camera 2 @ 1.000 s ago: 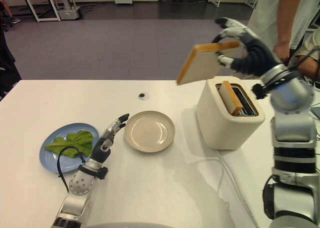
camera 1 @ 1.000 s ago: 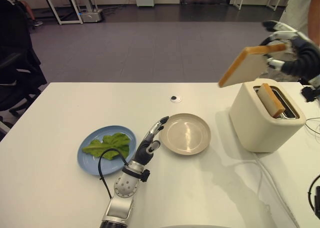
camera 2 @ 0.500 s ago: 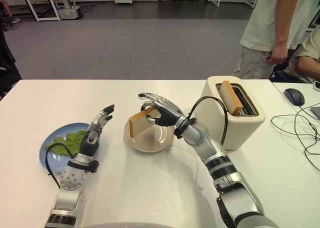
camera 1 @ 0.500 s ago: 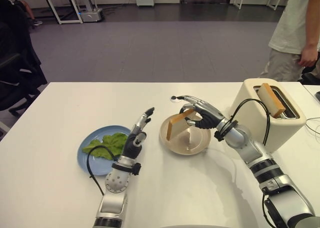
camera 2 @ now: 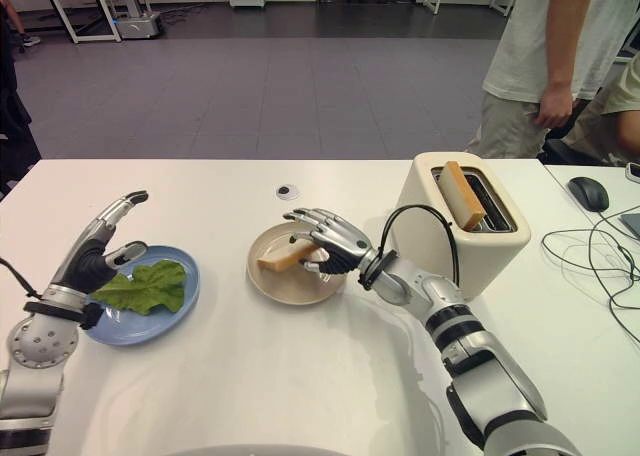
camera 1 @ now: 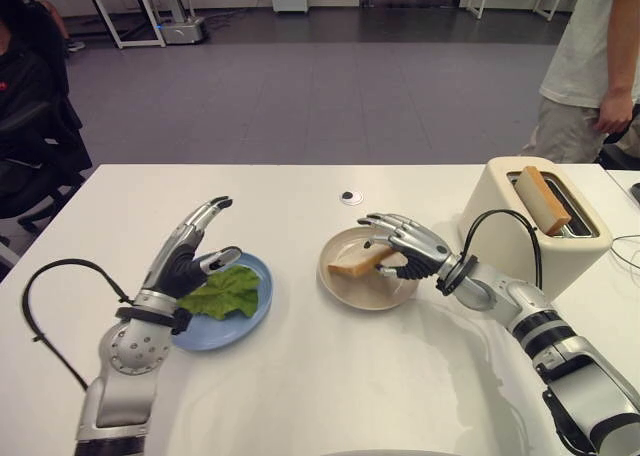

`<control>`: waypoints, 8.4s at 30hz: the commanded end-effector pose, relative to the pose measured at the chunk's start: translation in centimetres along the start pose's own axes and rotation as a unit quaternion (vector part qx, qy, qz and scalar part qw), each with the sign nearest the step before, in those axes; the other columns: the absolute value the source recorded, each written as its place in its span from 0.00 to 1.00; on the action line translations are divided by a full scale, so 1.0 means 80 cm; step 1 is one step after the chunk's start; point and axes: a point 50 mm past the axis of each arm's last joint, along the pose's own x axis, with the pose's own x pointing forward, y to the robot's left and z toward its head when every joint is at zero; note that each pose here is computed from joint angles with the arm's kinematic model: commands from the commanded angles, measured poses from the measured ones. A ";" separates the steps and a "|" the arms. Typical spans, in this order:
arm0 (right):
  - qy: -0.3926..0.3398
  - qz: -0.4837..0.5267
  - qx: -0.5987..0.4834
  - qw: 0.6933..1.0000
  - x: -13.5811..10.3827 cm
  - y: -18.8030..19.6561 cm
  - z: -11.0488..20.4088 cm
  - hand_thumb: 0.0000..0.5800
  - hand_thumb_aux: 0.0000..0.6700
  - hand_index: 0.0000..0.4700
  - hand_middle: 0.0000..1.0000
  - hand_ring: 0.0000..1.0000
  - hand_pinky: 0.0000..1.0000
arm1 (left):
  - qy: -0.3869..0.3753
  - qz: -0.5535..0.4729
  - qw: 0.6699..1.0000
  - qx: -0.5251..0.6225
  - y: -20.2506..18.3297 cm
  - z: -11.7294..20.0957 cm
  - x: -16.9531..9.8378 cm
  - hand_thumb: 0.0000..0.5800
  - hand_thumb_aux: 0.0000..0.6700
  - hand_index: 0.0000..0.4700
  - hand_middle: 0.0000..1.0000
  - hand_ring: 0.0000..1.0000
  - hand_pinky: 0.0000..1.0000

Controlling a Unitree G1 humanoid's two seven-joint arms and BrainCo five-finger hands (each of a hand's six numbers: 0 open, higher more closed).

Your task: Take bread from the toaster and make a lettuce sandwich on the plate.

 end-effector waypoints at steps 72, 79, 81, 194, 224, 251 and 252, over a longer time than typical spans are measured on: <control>0.111 -0.062 0.091 0.988 -0.043 0.000 -0.031 0.00 0.00 0.00 0.00 0.00 0.00 | -0.094 -0.169 0.966 -0.173 -0.152 0.102 0.189 0.81 0.57 0.57 0.00 0.00 0.00; 0.108 -0.057 0.086 0.989 -0.042 -0.001 -0.030 0.00 0.00 0.00 0.00 0.00 0.00 | -0.095 -0.183 0.965 -0.161 -0.161 0.099 0.181 0.47 0.27 0.27 0.00 0.00 0.00; 0.105 -0.062 0.084 0.989 -0.042 -0.002 -0.030 0.00 0.00 0.00 0.00 0.00 0.00 | -0.098 -0.173 0.967 -0.158 -0.155 0.095 0.180 0.53 0.31 0.31 0.00 0.00 0.00; -0.010 -0.063 -0.182 0.981 0.049 -0.058 0.013 1.00 1.00 1.00 0.00 0.00 0.00 | -0.148 -0.078 0.942 -0.292 -0.135 0.102 0.034 0.00 0.00 0.00 0.00 0.00 0.00; -0.034 -0.027 -0.013 0.999 -0.010 -0.095 0.021 0.00 0.00 0.00 0.00 0.00 0.00 | -0.182 -0.078 0.967 -0.159 -0.086 0.100 0.017 0.00 0.00 0.00 0.00 0.00 0.00; 0.186 0.181 0.141 0.955 -0.033 0.088 -0.010 1.00 1.00 1.00 0.93 0.93 0.93 | -0.175 -0.203 0.936 0.228 -0.184 0.094 0.111 1.00 1.00 1.00 1.00 1.00 1.00; 0.178 0.162 0.140 0.960 -0.026 0.082 -0.010 1.00 1.00 1.00 0.92 0.92 0.92 | -0.177 -0.193 0.937 0.229 -0.182 0.097 0.117 1.00 1.00 1.00 1.00 1.00 1.00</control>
